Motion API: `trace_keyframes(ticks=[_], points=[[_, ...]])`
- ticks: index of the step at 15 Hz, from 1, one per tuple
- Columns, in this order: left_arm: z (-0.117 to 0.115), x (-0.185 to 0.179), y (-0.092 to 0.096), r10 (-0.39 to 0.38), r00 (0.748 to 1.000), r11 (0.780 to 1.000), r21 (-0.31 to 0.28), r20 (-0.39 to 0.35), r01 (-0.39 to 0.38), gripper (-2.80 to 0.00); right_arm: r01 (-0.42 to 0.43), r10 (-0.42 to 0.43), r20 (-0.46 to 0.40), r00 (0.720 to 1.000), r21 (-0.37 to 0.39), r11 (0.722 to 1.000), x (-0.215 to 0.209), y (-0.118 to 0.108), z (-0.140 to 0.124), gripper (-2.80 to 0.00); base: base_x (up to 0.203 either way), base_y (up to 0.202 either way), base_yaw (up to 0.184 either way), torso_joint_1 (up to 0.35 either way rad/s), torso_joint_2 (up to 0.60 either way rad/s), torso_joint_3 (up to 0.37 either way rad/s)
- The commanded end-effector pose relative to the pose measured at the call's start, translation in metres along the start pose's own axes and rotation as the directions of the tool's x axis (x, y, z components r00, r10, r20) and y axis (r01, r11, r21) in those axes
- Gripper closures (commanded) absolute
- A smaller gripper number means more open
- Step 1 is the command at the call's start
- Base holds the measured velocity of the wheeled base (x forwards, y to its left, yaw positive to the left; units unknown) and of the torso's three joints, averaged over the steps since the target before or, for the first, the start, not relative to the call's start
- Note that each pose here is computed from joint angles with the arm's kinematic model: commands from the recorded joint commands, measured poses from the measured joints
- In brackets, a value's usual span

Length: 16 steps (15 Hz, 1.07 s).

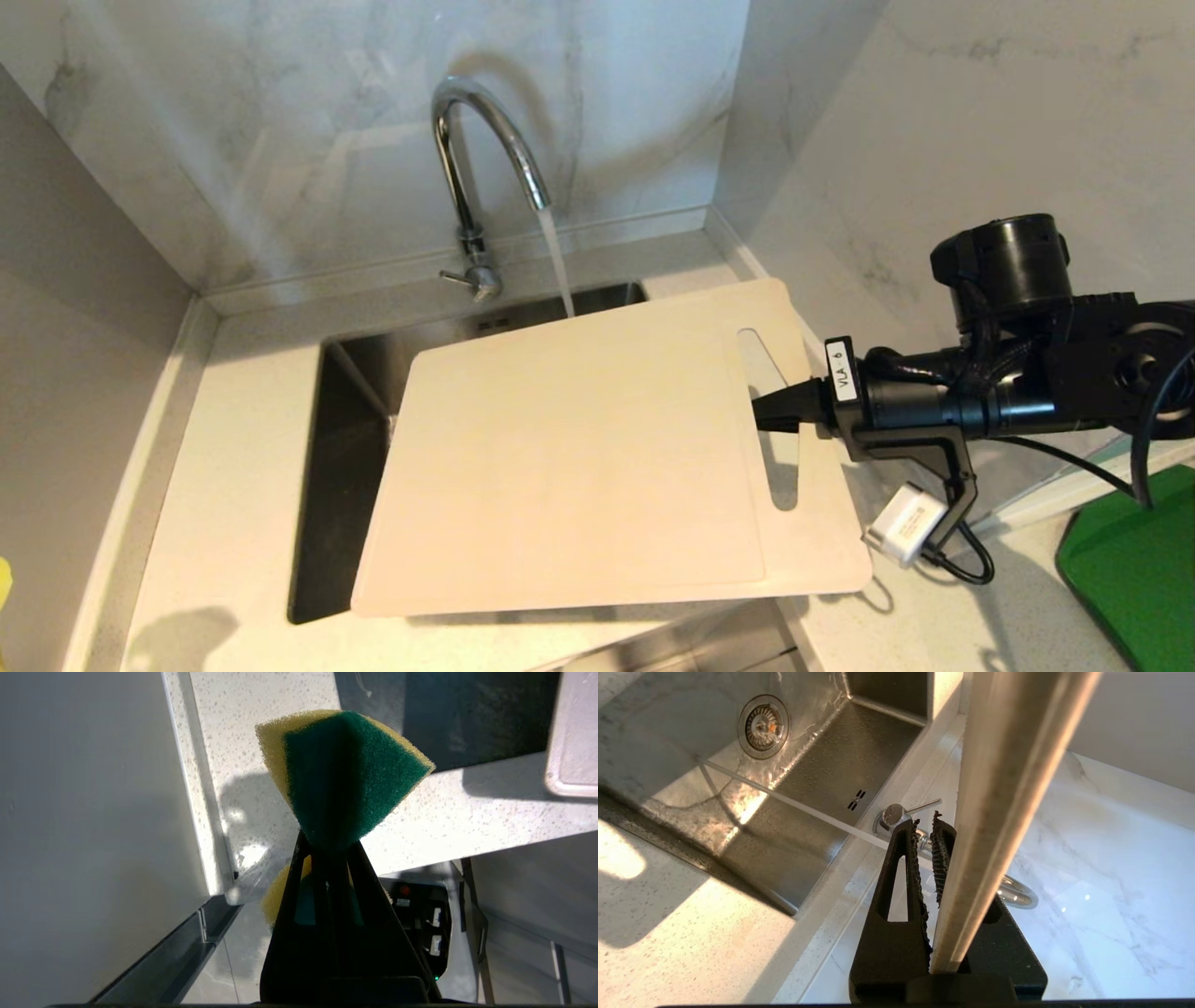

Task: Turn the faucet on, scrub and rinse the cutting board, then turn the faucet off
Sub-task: Put down the cutting board

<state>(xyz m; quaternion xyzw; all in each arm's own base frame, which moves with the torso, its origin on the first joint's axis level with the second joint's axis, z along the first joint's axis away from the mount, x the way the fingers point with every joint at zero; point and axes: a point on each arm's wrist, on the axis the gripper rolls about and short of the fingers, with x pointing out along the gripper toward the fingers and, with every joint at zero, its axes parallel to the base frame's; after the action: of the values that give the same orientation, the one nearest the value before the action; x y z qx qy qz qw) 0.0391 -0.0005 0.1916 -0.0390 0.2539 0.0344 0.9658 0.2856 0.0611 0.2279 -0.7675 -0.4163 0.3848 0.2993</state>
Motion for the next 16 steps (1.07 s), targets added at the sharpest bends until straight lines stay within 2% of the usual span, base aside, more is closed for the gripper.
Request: trace_keyframes(ticks=[1,3,6,9,13,16], points=[[-0.017,-0.01,0.004,0.007,0.999,1.0,-0.008,0.046,-0.007,0.0,0.009,-0.009,-0.004,1.0,-0.019,1.0,-0.003,-0.005,0.001,0.0,0.0,0.0,0.0,0.0,0.0,0.0],[-0.028,-0.011,0.006,0.04,0.998,0.999,-0.013,0.053,-0.04,0.0,0.01,-0.01,-0.006,1.0,-0.021,1.0,-0.005,-0.007,0.003,0.0,0.0,0.0,0.0,0.0,0.0,0.0],[-0.044,-0.01,0.008,0.043,0.997,0.999,-0.011,0.06,-0.043,0.0,0.009,-0.009,-0.004,1.0,-0.018,1.0,-0.007,-0.008,0.007,0.0,0.0,0.0,0.0,0.0,0.0,0.0],[-0.056,-0.006,0.01,0.095,0.994,0.995,-0.018,0.054,-0.094,0.0,0.006,-0.006,0.0,1.0,-0.01,1.0,-0.006,-0.004,0.01,0.0,0.0,0.0,0.0,0.0,0.0,0.0],[-0.077,0.001,0.012,0.078,0.987,0.997,-0.015,0.14,-0.077,0.0,0.008,-0.008,-0.001,1.0,-0.012,1.0,-0.007,-0.005,0.011,0.0,0.0,0.0,0.0,0.0,0.0,0.0],[-0.098,0.005,0.015,0.061,0.973,0.996,0.057,0.221,-0.075,0.0,0.008,-0.008,-0.003,1.0,-0.014,1.0,-0.008,-0.006,0.012,0.0,0.0,0.0,0.0,0.0,0.0,0.0]])
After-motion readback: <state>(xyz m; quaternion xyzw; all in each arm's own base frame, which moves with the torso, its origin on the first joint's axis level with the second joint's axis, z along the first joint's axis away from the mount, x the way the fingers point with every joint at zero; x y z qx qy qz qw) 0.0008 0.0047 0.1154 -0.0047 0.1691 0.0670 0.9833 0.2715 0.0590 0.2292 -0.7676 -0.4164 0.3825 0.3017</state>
